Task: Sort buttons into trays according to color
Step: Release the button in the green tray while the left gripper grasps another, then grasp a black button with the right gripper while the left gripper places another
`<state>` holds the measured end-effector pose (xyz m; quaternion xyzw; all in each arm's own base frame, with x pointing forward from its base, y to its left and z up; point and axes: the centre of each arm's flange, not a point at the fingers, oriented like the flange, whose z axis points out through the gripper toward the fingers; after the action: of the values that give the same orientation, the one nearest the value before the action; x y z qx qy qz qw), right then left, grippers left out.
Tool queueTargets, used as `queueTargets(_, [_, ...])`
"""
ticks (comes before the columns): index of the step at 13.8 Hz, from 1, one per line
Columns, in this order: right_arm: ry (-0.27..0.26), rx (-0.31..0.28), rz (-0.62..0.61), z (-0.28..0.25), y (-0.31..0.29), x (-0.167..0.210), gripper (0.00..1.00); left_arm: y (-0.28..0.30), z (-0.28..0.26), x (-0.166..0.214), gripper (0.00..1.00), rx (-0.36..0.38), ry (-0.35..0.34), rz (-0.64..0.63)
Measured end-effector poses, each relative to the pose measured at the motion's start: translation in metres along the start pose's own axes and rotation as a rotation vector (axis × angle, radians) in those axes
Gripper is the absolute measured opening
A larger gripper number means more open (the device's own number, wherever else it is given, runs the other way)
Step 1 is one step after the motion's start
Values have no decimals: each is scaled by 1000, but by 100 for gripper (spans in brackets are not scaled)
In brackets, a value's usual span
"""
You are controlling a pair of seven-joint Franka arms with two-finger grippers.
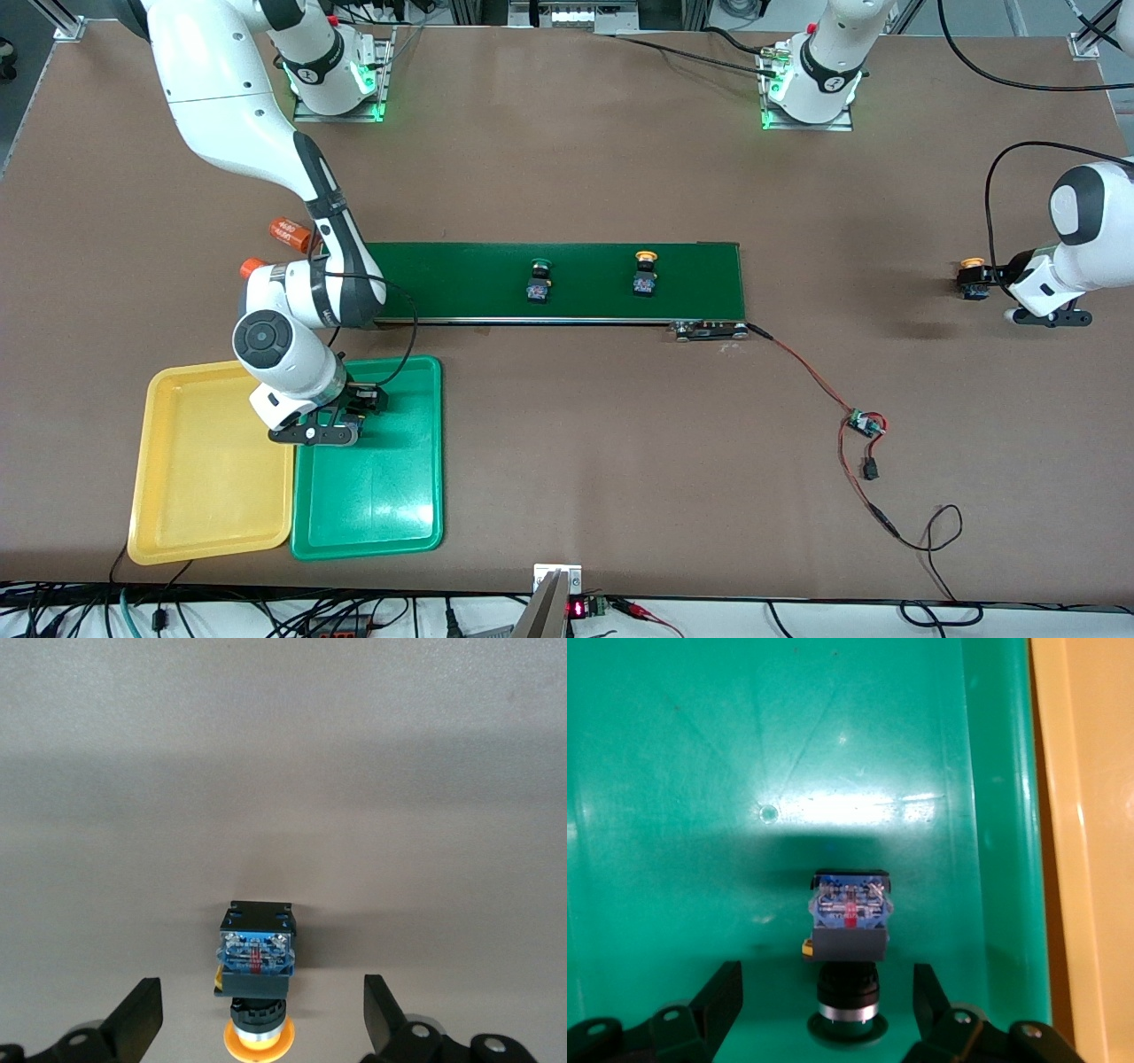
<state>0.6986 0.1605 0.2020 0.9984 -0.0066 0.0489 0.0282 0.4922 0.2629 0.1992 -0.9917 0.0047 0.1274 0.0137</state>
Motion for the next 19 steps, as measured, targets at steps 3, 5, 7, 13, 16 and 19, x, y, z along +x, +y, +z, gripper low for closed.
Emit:
queueTargets(3, [12,5,-4,-6,-3,3,94,-3,10,-2,100,-17,-11,-7])
queueTargets(5, [13,11,-7,-20,-7,6,99,-9,27,-4,100,-40,-12,-18])
queueTargets(7, [-9,16,-11,-43,-13,5,100,-13,38,-5,100,-52,-13,-24])
queueTargets(13, [-60,37,15,-95,-43,-32,100,-17,41,-6,78,-54,-13,-22])
queueTargets(16, [-75,47,81,-111,-62,-58,100,-25,37,-7,46,-44,-6,22])
queueTargets(19, [-77,57,141,-128,-95,-83,100,-23,21,-1,43,-22,13,57])
